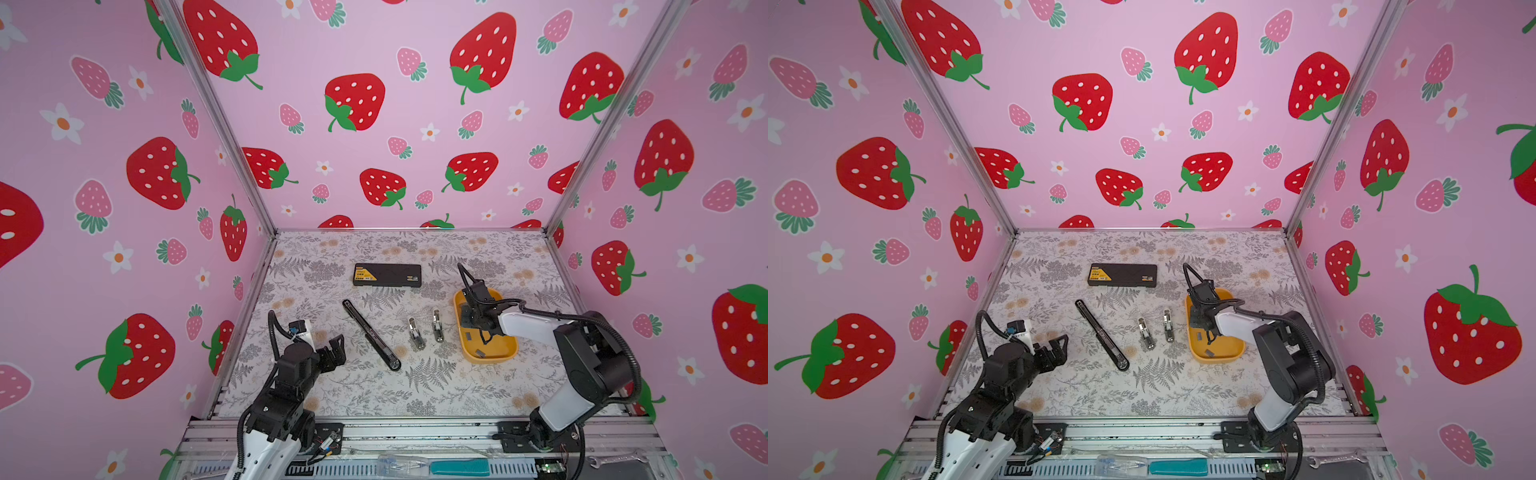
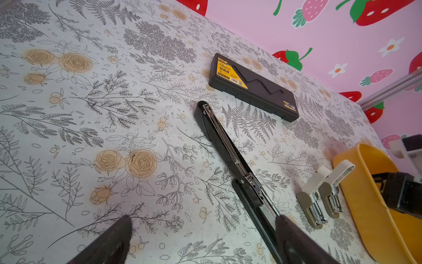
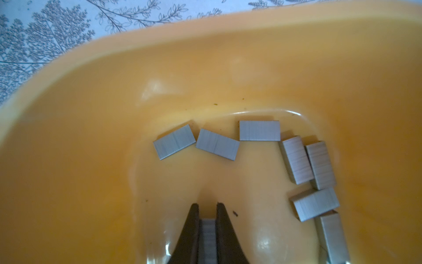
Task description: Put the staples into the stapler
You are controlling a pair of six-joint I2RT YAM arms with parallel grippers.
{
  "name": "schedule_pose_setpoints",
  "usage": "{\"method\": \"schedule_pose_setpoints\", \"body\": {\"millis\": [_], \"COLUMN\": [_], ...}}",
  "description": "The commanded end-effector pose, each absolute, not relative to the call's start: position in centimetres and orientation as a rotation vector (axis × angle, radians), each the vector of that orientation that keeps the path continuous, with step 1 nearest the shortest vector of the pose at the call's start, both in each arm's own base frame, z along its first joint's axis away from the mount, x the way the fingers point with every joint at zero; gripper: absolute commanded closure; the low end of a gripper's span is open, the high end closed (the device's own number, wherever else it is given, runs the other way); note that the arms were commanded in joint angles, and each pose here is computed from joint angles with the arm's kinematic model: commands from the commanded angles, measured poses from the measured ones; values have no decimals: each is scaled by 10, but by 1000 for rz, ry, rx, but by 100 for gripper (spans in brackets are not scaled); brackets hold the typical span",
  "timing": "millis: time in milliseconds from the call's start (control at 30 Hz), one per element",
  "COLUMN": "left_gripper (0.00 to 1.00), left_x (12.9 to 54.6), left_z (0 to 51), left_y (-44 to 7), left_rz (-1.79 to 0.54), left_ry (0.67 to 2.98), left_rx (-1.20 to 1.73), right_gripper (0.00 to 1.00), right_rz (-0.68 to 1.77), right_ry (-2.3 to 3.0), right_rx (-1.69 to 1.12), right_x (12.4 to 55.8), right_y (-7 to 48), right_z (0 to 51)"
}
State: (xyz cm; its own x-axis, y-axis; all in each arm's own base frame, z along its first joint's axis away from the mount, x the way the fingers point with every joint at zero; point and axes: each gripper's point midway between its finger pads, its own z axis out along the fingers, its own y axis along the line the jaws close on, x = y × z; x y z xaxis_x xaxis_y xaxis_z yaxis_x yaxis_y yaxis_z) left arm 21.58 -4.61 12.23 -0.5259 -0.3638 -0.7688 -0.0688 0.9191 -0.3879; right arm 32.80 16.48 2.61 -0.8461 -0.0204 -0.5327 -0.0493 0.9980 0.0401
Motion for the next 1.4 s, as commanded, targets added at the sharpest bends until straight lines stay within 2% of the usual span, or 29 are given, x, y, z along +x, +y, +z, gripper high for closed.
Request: {"method": "schedule_pose_setpoints", "body": {"millis": [0,300,600,767,933,1367], "left_gripper": [1,1,1,1,1,1], "left_x": [215,214,214,213,212,214], "left_z": [120,122,122,126,126,125], "left_y": [-47,-55,-60,-71,-74,-75], "left_rz": [-388,-436,-463,-522,-536,-537], "left_ry": [2108,2104,2107,2097,2095,2104], "left_rx": [-296,-253,-231,-168,-152,-151], "right_gripper": [87,87,88,88,90,90], "right_rz": [89,208,372,446,509,544], "right_ry": [2591,2332,2085,2022,2030,2053], "right_rx": [-98,-210,-466,-588,-639,-658], "right_x": [314,311,279,261,249,239], "right_y": [165,189,254,289,313,325], "right_z": [38,120,179,179,157,114]}}
